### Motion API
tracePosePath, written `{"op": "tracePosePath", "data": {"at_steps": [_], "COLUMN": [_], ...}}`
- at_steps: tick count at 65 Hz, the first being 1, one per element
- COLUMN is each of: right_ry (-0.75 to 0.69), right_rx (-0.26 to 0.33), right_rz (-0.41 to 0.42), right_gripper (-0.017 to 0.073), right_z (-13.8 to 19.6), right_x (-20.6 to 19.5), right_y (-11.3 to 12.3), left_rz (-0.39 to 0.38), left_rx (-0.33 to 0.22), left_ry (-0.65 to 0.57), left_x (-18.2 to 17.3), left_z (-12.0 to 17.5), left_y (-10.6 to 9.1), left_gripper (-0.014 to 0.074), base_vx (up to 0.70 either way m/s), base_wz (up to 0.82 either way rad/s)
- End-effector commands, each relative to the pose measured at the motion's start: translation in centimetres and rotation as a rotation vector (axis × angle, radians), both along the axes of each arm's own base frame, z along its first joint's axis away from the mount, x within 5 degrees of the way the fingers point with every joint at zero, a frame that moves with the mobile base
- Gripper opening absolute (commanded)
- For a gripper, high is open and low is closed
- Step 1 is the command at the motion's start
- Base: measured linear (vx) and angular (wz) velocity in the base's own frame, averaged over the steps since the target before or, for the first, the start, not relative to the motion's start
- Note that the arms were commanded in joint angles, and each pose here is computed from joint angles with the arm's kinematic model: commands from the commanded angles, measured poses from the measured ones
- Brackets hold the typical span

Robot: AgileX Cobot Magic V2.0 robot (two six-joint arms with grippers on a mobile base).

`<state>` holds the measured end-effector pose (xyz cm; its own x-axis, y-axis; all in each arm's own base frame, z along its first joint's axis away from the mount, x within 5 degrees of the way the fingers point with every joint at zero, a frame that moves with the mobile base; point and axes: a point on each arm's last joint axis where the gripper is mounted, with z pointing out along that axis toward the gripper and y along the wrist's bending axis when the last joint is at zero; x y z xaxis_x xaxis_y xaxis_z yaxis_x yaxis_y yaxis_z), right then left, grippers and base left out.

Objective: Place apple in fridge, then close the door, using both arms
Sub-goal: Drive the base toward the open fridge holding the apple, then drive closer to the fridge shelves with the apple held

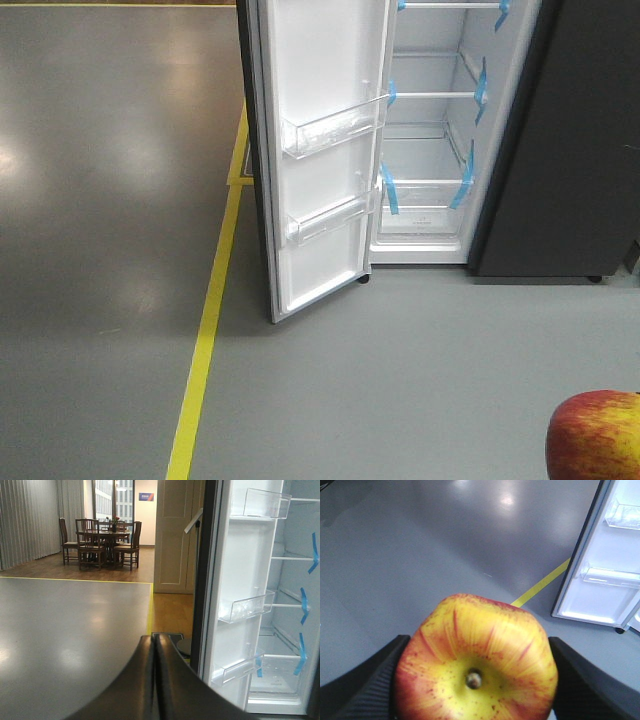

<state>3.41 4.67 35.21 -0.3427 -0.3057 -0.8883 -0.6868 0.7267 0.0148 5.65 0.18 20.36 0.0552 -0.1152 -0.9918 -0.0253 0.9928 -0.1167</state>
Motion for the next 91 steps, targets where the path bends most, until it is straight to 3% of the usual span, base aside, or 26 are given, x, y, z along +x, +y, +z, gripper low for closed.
{"op": "tracePosePath", "data": {"at_steps": [1,91], "right_ry": [-0.069,-0.069], "right_rx": [0.054,0.054], "right_rz": [-0.018,-0.018], "right_gripper": [0.0318,0.0318], "right_z": [1.31,1.31], "right_x": [0.26,0.26], "right_y": [0.07,0.07], "left_rz": [-0.003,-0.003], "left_rx": [-0.006,-0.006], "left_ry": [-0.061,-0.061], "left_x": [-0.05,-0.05], "left_z": [-0.23,-0.23], "left_y": [-0.02,-0.02], "left_gripper": [-0.0006,-0.0006], "base_vx": [0.08,0.07], "base_wz": [0.00,-0.01]}}
